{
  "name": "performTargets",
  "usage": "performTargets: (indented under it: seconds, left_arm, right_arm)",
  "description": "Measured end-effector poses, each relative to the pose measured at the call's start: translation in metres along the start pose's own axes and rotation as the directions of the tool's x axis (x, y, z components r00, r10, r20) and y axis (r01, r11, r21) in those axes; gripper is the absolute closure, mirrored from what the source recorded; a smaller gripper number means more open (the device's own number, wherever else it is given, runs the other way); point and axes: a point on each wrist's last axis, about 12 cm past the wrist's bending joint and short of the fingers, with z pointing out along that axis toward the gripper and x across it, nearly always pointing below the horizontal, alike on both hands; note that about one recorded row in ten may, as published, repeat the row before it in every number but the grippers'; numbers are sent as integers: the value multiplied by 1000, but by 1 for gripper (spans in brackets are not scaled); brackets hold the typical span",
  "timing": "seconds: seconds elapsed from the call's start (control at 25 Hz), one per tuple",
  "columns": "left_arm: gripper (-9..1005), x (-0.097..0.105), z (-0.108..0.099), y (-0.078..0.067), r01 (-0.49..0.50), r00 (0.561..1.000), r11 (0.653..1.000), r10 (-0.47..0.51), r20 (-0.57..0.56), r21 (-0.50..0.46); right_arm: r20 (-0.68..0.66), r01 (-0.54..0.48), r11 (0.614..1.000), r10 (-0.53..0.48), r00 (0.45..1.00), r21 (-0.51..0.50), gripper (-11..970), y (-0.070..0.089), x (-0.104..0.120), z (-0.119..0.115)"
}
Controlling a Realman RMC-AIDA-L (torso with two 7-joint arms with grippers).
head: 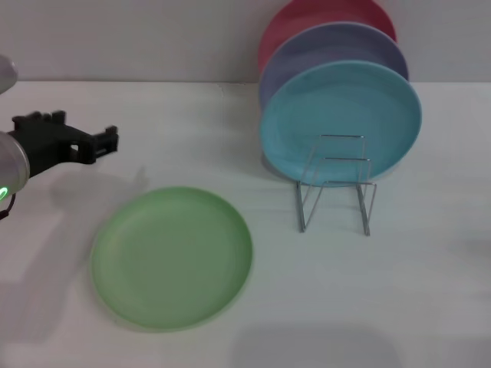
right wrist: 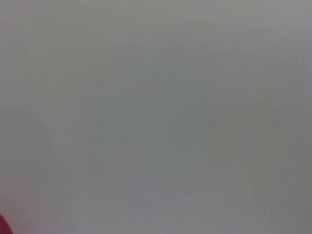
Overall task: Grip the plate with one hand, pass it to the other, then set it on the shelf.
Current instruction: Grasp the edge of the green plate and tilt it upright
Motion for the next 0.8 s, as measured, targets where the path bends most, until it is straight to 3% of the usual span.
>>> performTargets:
  seconds: [0.24, 0.8]
  left_arm:
    - [203, -8, -1, 4, 17, 994, 992, -3, -107, 129]
    - [206, 24, 12, 8, 69, 942, 984, -10, -335, 163]
  right_arm:
    - [-11, -1, 1000, 1, 1000, 1, 126, 0, 1, 1]
    - [-23, -1, 1000, 2, 1000, 3, 126, 0, 3, 2]
